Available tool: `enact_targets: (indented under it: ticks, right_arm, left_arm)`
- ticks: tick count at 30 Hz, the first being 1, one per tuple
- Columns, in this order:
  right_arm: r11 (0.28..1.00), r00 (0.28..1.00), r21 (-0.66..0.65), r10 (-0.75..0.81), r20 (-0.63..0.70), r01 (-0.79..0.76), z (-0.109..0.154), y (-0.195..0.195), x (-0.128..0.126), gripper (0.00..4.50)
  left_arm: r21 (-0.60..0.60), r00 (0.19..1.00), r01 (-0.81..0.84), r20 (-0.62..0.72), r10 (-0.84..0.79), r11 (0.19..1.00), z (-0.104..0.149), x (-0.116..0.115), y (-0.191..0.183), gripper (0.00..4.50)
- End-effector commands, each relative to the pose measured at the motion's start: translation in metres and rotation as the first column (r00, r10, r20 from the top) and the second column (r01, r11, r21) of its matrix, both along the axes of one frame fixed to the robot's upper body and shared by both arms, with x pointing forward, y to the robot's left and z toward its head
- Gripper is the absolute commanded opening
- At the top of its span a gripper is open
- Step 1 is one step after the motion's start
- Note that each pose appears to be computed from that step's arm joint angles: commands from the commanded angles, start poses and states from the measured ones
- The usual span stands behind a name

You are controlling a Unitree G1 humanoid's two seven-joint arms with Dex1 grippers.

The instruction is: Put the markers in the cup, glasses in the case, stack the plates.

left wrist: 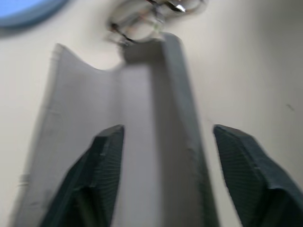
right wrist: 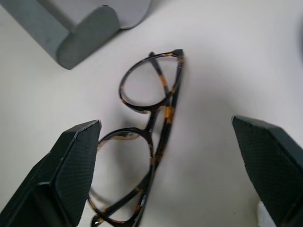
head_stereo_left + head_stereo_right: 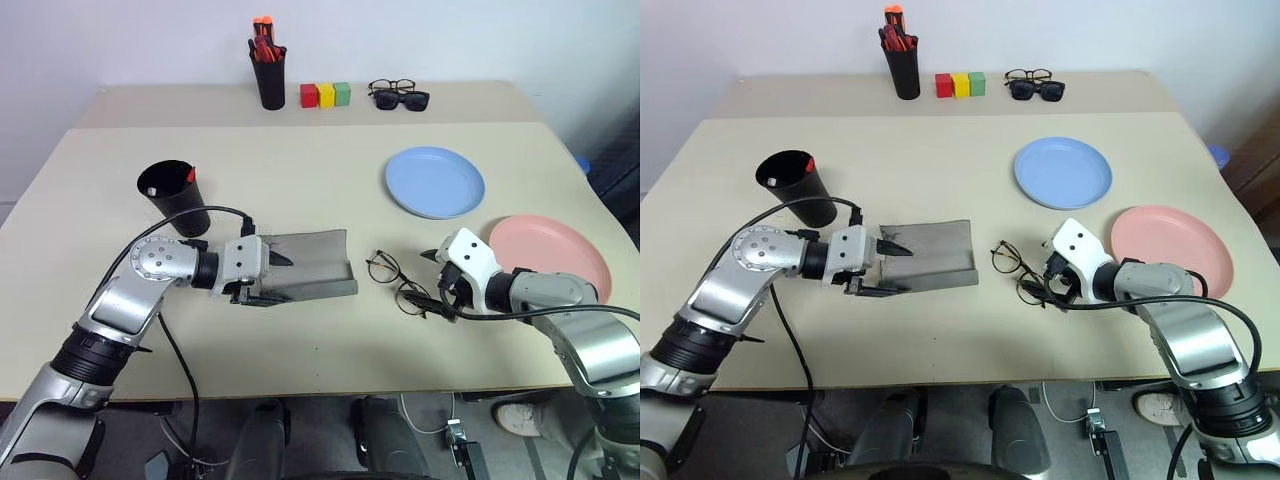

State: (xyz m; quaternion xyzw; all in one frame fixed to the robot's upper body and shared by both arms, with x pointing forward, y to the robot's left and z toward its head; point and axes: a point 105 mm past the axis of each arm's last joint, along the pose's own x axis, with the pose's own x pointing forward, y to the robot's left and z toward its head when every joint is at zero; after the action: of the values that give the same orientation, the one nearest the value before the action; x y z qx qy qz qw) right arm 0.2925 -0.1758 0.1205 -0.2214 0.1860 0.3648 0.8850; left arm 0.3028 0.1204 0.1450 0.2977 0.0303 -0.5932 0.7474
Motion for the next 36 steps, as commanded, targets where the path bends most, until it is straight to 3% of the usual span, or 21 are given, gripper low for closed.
enact_targets:
  ticks: [1,9,15,18,25,30,33,36]
  right_arm:
    - [0.997,0.998,0.047,-0.057,0.005,0.057,0.003,-0.001,0.003,4.50]
    - [0.986,0.990,0.112,-0.114,-0.087,0.123,0.006,0.001,0.008,4.50]
    - [0.983,0.976,0.068,-0.159,-0.146,0.170,0.001,0.001,0.013,4.50]
    - [0.982,0.972,0.049,-0.174,-0.159,0.184,-0.001,0.000,0.014,3.67]
    - [0.983,0.973,0.045,-0.170,-0.156,0.179,0.003,0.004,0.014,0.08]
    - [0.994,0.994,-0.017,-0.108,-0.031,0.108,0.027,0.012,0.018,0.03]
    - [0.994,0.989,-0.028,0.112,0.093,-0.110,0.057,0.049,0.013,0.03]
    - [0.950,0.937,-0.029,0.311,0.161,-0.311,0.073,0.092,0.008,0.03]
  left_arm:
    - [-0.126,0.996,-0.076,0.030,0.081,0.989,0.020,-0.006,0.011,2.86]
    - [-0.162,0.976,-0.217,-0.033,0.215,0.963,0.007,-0.026,0.026,2.86]
    - [-0.160,0.970,-0.244,-0.044,0.240,0.957,0.002,-0.033,0.022,2.86]
    - [-0.160,0.969,-0.248,-0.047,0.243,0.956,0.002,-0.035,0.021,2.93]
    - [-0.156,0.966,-0.257,-0.061,0.250,0.954,-0.002,-0.037,0.021,2.93]
    - [-0.183,0.938,-0.346,-0.057,0.342,0.920,0.000,-0.032,0.038,2.93]
    - [-0.225,0.875,-0.475,-0.022,0.483,0.851,0.004,-0.024,0.069,2.93]
    - [-0.208,0.844,-0.529,-0.028,0.536,0.823,-0.001,-0.030,0.088,2.93]
